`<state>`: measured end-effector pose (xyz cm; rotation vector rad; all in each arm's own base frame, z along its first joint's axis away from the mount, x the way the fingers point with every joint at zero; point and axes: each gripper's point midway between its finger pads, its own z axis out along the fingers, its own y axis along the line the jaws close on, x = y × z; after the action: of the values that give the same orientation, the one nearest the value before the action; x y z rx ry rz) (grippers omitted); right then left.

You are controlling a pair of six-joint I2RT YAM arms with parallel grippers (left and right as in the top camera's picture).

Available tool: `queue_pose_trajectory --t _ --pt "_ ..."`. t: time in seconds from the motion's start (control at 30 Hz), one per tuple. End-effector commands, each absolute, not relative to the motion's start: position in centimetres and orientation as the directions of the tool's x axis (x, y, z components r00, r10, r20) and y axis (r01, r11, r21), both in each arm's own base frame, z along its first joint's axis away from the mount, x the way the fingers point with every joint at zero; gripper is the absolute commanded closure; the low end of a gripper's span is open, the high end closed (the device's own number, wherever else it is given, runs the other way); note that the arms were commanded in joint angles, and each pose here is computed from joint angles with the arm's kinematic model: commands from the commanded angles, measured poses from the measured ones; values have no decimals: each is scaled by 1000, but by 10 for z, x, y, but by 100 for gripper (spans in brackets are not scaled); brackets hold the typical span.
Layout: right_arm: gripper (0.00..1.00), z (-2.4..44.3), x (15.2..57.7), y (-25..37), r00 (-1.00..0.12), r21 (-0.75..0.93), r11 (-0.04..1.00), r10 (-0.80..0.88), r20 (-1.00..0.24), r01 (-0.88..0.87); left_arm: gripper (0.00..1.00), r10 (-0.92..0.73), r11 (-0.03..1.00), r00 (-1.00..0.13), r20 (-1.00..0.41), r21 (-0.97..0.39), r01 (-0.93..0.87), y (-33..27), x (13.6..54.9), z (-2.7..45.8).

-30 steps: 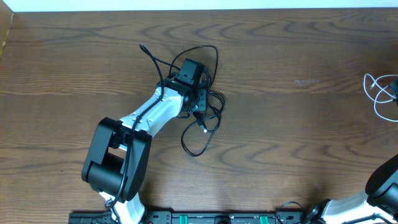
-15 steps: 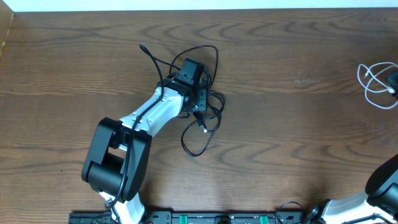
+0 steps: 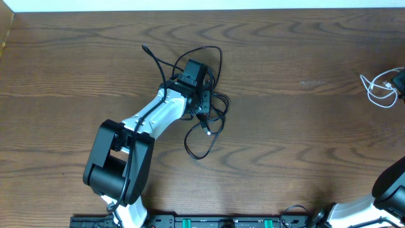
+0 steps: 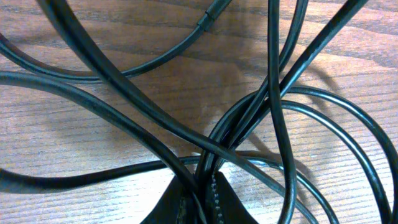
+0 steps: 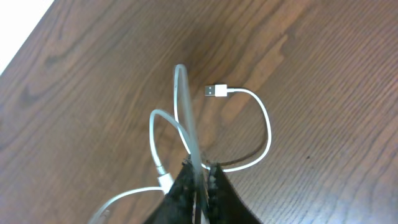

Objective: Untangle cables

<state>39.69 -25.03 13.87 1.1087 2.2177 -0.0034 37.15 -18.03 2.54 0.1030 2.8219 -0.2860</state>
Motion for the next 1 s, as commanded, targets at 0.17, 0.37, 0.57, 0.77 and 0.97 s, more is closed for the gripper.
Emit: queue_pose_trajectory --t 0.17,0.37,0.57,0.77,0.97 --pt "55 133 394 -253 -443 244 643 709 -549 726 90 36 981 -955 -293 -170 90 -179 369 19" --pt "51 129 393 -251 -448 246 644 712 -541 725 88 36 981 -955 -293 -170 90 -179 370 19" --pt "51 121 393 -241 -456 256 640 723 -519 724 88 36 981 -955 -293 -170 90 -179 370 19" --pt "54 123 412 -211 -503 303 692 699 -508 656 87 36 981 -955 -293 -170 90 -179 370 19" --pt "53 124 433 -163 -577 326 759 644 -503 563 92 34 980 -951 -308 -177 92 -180 373 20"
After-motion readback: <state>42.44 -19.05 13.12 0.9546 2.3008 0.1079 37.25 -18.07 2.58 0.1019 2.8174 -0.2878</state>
